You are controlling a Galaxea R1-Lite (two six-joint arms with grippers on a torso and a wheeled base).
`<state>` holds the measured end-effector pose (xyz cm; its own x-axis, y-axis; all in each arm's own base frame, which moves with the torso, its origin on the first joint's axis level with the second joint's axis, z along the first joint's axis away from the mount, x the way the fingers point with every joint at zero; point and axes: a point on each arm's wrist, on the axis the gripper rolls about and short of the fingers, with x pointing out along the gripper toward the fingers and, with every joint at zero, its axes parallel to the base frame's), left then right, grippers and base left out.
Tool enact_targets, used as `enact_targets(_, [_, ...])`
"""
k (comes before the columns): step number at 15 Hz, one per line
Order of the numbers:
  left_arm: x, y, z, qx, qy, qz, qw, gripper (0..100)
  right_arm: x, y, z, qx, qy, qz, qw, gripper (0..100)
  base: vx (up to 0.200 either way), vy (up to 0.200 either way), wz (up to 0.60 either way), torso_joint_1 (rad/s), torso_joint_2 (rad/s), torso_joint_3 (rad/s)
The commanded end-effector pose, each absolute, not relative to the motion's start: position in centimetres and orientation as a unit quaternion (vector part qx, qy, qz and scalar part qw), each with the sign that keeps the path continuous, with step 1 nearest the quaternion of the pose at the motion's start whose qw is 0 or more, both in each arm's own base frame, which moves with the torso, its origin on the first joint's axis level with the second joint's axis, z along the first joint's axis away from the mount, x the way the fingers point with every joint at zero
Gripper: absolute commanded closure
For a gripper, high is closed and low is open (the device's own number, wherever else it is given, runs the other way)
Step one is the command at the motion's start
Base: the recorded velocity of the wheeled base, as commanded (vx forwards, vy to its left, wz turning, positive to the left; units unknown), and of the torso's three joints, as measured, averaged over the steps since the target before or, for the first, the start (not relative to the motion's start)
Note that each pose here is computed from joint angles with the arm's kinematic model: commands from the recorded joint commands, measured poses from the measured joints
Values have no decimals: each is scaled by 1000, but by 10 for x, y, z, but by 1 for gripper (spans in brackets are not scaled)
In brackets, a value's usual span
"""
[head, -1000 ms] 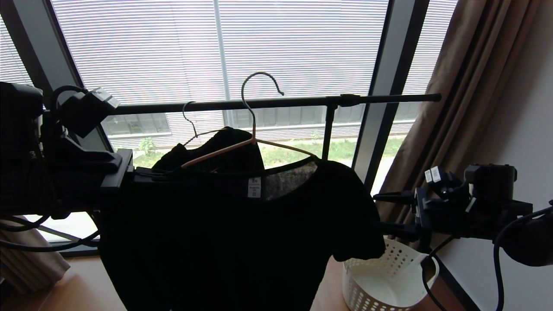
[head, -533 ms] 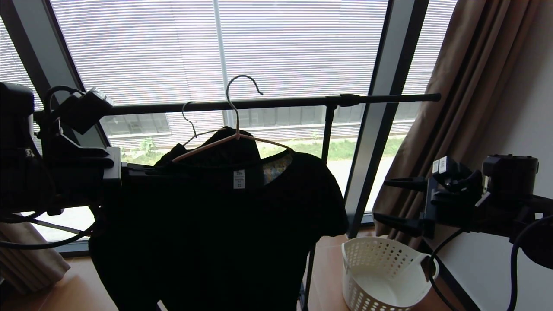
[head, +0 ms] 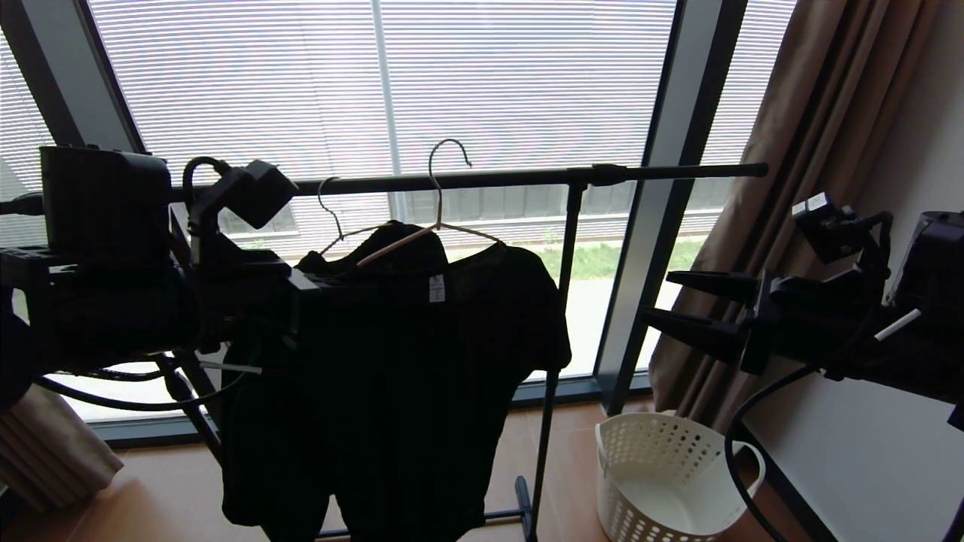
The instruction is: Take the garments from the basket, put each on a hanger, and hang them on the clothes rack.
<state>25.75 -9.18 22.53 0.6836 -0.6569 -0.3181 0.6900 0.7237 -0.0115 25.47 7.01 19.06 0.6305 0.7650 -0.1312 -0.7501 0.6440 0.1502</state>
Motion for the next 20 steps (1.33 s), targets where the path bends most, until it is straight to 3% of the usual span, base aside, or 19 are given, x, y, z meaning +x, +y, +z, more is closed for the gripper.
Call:
enact_targets(1, [284,-114,202,55,170,-337,925,100,250,71,206,45,68,421,904,0,0,0,0,0,0,0])
enact_targets(7, [322,-144,187,16,135,-270,953,100,254,72,204,45,72,420,904,0,0,0,0,0,0,0])
enact_targets(20, [360,-169,167,4,119,-226,967,100,255,73,198,46,81,420,903,0,0,0,0,0,0,0])
